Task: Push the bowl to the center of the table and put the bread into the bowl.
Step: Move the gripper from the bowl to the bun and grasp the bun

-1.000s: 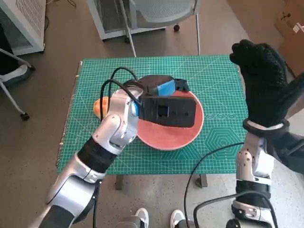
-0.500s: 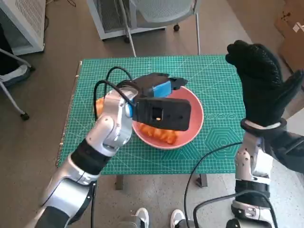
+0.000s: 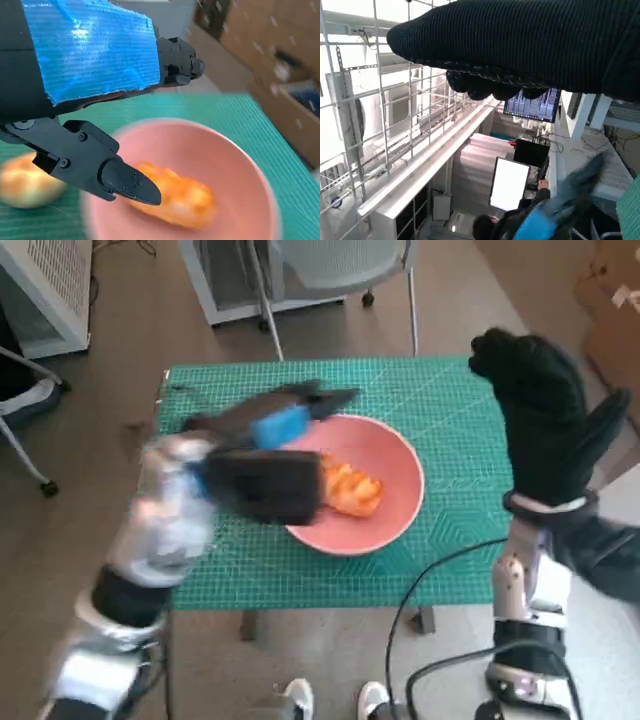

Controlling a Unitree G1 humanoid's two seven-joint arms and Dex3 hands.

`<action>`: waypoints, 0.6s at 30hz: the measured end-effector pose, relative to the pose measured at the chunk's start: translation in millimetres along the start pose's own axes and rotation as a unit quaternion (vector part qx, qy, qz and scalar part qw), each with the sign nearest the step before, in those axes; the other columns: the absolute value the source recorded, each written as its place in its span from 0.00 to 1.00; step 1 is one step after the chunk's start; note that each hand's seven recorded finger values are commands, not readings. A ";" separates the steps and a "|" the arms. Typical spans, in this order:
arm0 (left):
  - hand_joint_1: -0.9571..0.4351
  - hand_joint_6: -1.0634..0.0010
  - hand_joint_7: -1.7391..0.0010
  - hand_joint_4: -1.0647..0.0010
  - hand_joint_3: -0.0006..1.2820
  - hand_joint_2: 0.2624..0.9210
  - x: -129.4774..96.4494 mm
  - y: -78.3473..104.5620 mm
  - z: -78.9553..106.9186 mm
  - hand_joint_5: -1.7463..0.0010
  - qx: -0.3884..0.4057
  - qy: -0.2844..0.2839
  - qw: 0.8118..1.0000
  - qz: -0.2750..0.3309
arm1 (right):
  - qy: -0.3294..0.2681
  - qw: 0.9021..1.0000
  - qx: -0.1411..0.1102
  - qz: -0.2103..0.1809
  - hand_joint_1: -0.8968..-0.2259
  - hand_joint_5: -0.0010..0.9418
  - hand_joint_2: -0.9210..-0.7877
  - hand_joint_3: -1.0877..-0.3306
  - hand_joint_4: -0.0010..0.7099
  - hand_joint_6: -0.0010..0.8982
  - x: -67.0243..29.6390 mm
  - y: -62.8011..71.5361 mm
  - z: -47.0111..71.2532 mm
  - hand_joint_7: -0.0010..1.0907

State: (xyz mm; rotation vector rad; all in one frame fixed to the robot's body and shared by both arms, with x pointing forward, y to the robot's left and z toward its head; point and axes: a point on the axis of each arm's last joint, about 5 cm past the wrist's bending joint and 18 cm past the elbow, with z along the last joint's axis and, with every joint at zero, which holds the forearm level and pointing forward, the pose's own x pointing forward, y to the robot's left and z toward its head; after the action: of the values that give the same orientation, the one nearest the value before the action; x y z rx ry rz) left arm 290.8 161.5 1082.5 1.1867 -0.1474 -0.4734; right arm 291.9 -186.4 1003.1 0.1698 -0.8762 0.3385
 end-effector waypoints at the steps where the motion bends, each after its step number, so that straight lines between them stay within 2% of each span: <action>1: 0.48 0.87 0.98 1.00 0.00 0.78 -5.3 3.3 -4.5 1.00 0.001 0.008 1.000 0.008 | 0.000 1.000 0.000 0.000 0.47 0.00 0.00 0.57 0.44 0.40 -0.1 -0.1 0.0 0.00; 10: 0.51 0.86 0.99 1.00 0.00 0.72 -40.6 23.5 -27.2 1.00 0.025 0.111 0.992 0.057 | 0.005 1.000 0.001 -0.001 0.48 0.00 0.00 0.57 0.44 0.40 -1.0 -1.6 -1.6 0.00; 18: 0.48 0.86 0.99 1.00 0.00 0.69 -48.9 17.5 -42.8 1.00 0.015 0.172 0.984 0.042 | 0.009 1.000 0.008 -0.001 0.47 0.00 0.00 0.57 0.44 0.40 0.0 -2.3 -4.7 0.00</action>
State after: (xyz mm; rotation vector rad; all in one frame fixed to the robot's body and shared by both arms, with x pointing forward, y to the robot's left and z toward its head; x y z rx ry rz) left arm 267.1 224.1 1088.9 1.2688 0.0928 -0.1884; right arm 296.1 -187.2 1000.1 0.1822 -0.8560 0.3440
